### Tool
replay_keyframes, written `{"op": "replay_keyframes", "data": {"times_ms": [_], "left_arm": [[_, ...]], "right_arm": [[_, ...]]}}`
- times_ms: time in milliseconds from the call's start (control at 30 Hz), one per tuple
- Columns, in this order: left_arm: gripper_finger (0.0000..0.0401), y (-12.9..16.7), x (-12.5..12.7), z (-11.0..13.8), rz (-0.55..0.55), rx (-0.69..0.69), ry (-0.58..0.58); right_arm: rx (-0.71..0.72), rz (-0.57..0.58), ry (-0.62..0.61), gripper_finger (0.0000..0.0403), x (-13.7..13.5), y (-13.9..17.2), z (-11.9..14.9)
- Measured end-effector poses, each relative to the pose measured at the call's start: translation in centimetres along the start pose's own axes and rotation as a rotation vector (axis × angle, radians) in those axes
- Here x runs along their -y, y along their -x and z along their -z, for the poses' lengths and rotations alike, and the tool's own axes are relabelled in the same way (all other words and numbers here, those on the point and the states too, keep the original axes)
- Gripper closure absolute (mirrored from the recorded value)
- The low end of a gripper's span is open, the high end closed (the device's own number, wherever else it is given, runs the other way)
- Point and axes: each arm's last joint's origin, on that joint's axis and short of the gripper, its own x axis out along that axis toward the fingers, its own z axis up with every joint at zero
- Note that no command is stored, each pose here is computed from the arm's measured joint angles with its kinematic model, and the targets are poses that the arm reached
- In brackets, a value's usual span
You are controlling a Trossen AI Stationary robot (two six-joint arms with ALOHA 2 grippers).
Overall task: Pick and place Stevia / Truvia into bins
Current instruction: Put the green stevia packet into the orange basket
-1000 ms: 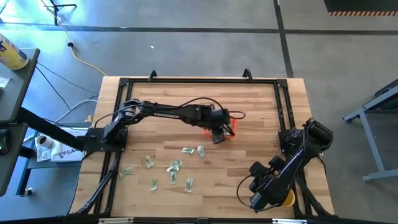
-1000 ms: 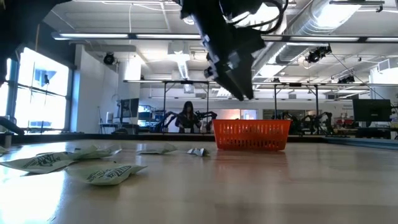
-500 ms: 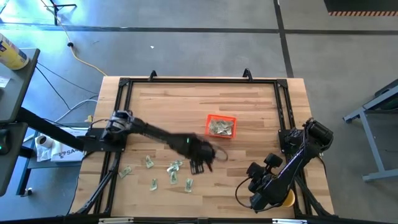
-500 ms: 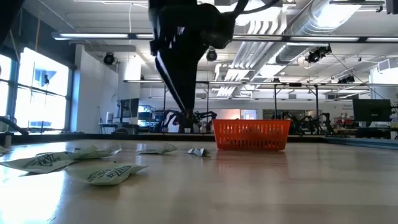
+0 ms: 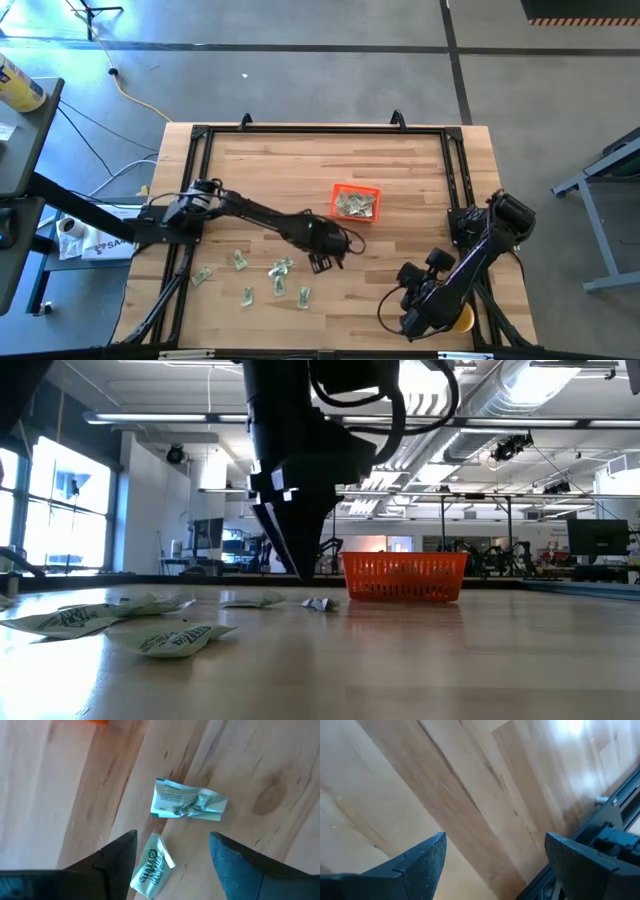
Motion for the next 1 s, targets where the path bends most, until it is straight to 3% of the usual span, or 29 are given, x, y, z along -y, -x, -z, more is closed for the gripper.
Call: {"op": "replay_keyframes", "data": {"times_ms": [233,533,667,1000], "left_arm": [[0.0114,-0.9,-1.3,-0.1,0.055,-0.107,-0.024],[0.0124,-2.8,-1.7,1.2,0.039,-0.143,-0.177],[0.0176,-3.2,-1.7,1.5,0.047,-0.144,-0.241],[0.0379,-3.2,-1.6,1.5,0.067,-0.126,-0.362]], "right_arm": [[-0.086,-0.014,-0.034,0.0076,0.0,-0.2,-0.8],[-0.14,-0.021,-0.132,0.0076,0.5,-1.0,-3.7],[-0.152,-0.017,-0.171,0.0076,0.8,-1.4,-5.0],[-0.086,-0.015,-0.157,0.0076,1.2,-1.9,-6.8]]}}
